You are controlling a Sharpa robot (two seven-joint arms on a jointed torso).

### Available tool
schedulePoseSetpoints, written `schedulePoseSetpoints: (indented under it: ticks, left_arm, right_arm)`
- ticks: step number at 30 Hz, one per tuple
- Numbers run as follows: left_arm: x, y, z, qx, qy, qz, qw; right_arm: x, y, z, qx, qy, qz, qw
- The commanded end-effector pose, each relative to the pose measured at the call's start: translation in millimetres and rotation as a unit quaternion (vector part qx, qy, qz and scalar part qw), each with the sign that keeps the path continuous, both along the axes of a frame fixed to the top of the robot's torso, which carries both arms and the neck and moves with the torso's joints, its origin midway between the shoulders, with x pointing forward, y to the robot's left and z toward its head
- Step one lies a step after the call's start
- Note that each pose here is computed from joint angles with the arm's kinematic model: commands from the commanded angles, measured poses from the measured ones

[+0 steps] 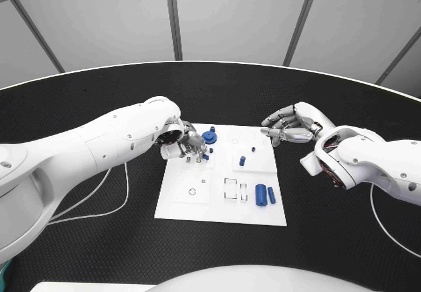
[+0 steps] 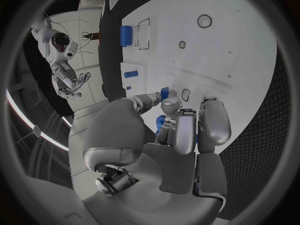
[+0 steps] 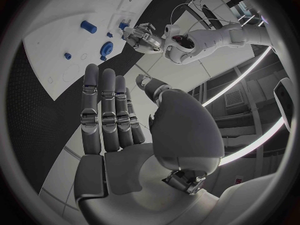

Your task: Assemble the parts on the task board

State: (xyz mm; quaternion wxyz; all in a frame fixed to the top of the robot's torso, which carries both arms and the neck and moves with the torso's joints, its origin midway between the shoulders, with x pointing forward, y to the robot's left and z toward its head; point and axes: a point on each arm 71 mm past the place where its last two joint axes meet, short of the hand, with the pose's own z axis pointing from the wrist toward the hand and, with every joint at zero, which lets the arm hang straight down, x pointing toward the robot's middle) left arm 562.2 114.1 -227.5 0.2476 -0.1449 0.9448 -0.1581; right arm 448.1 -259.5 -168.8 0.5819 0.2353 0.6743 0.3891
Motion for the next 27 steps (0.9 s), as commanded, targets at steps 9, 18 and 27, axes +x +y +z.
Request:
schedulePoseSetpoints:
  ticks: [9, 18, 27]
  left_arm:
    - [-2.7, 21.0, 4.5, -0.031, -0.046, 0.031, 0.998]
    - [-5.2, 27.6, 5.9, -0.015, -0.07, 0.016, 0.997]
    - [-5.9, 19.6, 3.9, 0.008, -0.072, -0.014, 0.997]
  right_arm:
    - [0.3, -3, -0.1, -0.001, 0.0, -0.003, 1.0]
    - [0.5, -4, -0.2, -0.002, 0.0, -0.004, 1.0]
    - [0.7, -3, -0.3, -0.001, 0.0, -0.003, 1.0]
